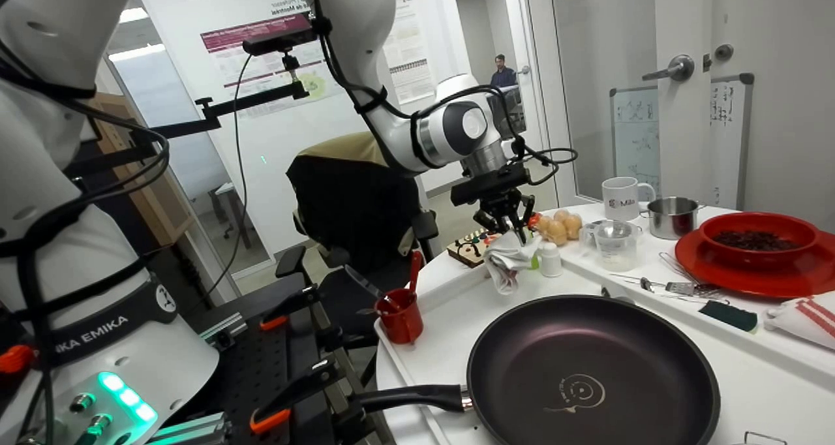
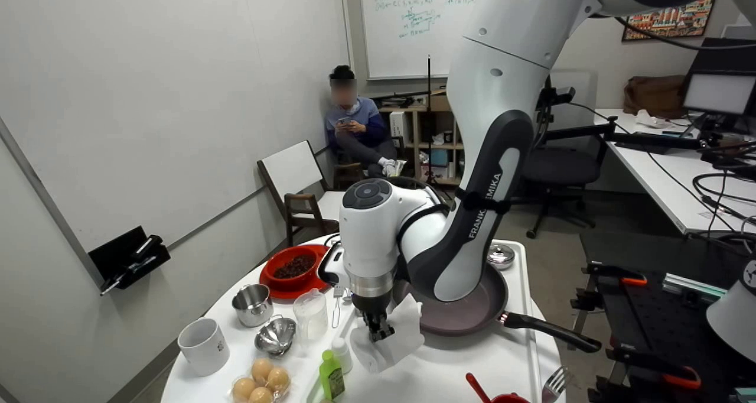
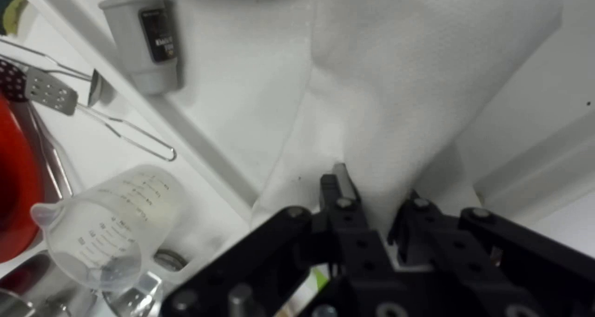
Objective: Use the towel to wipe the pan
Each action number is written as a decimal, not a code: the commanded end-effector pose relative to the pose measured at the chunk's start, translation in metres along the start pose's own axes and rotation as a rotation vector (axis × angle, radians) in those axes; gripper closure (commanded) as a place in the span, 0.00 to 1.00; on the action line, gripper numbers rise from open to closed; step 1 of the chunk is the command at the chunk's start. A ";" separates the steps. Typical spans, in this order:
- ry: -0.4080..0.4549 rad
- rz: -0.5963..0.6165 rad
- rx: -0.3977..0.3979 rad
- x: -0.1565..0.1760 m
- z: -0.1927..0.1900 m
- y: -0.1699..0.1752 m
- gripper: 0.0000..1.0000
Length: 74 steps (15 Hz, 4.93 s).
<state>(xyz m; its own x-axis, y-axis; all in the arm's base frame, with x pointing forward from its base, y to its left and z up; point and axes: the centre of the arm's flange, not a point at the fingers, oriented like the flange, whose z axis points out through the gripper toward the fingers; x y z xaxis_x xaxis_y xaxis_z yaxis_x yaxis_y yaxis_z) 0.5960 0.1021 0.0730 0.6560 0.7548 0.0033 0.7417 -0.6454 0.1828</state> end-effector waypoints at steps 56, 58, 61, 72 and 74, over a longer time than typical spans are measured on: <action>-0.096 0.636 -0.193 -0.137 0.066 0.057 0.92; -0.102 0.593 -0.172 -0.144 0.068 0.043 0.92; -0.101 0.525 -0.146 -0.148 0.071 0.022 0.92; -0.164 0.410 -0.100 -0.181 0.067 -0.007 0.92; -0.191 0.416 -0.104 -0.194 0.069 -0.005 0.92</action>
<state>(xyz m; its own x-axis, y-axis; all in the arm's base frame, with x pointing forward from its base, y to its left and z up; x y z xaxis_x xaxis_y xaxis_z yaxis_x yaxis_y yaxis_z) 0.4908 -0.0360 -0.0078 0.9218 0.3836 -0.0563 0.3824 -0.8758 0.2946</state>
